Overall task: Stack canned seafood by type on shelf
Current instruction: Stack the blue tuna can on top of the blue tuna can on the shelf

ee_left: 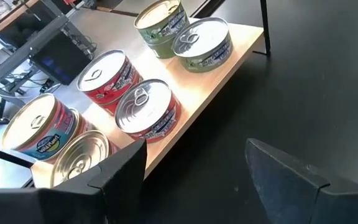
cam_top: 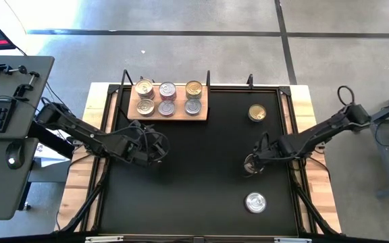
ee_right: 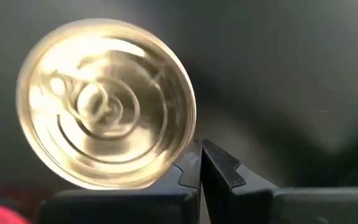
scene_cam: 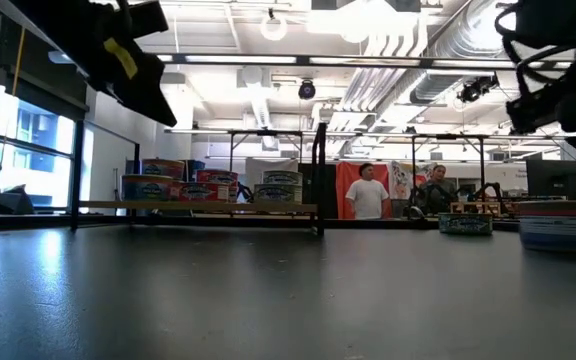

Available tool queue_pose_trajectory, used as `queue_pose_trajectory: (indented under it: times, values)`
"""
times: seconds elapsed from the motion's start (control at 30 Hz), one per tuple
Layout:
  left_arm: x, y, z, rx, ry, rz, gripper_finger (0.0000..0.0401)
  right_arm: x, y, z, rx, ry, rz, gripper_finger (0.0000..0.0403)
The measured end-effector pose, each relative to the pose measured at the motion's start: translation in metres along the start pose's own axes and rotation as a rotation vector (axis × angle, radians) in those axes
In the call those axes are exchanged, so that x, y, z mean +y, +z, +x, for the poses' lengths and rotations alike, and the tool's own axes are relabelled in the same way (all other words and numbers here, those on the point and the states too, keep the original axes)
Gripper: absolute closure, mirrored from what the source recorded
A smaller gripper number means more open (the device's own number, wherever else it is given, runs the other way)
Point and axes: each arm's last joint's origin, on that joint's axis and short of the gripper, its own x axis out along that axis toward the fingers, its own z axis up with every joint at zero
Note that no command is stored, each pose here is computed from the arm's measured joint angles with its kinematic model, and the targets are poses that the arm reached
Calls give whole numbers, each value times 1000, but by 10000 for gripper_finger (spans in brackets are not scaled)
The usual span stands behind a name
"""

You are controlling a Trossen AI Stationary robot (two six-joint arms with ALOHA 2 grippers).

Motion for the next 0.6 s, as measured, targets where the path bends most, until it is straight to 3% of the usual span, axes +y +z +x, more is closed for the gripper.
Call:
queue_pose_trajectory:
  times: [0.13,0.23,0.43,0.6]
  values:
    - [-1,0,0,-8,5,-3,135,23,11,13,-9,123,-30,403]
    - [-1,0,-3,-42,23,5,135,47,29,21,-105,309,-73,403]
    - [2,1,-17,-91,-8,-5,135,91,74,22,-485,680,-241,403]
    - [1,-1,-31,-119,-71,4,135,108,94,21,-762,806,-383,403]
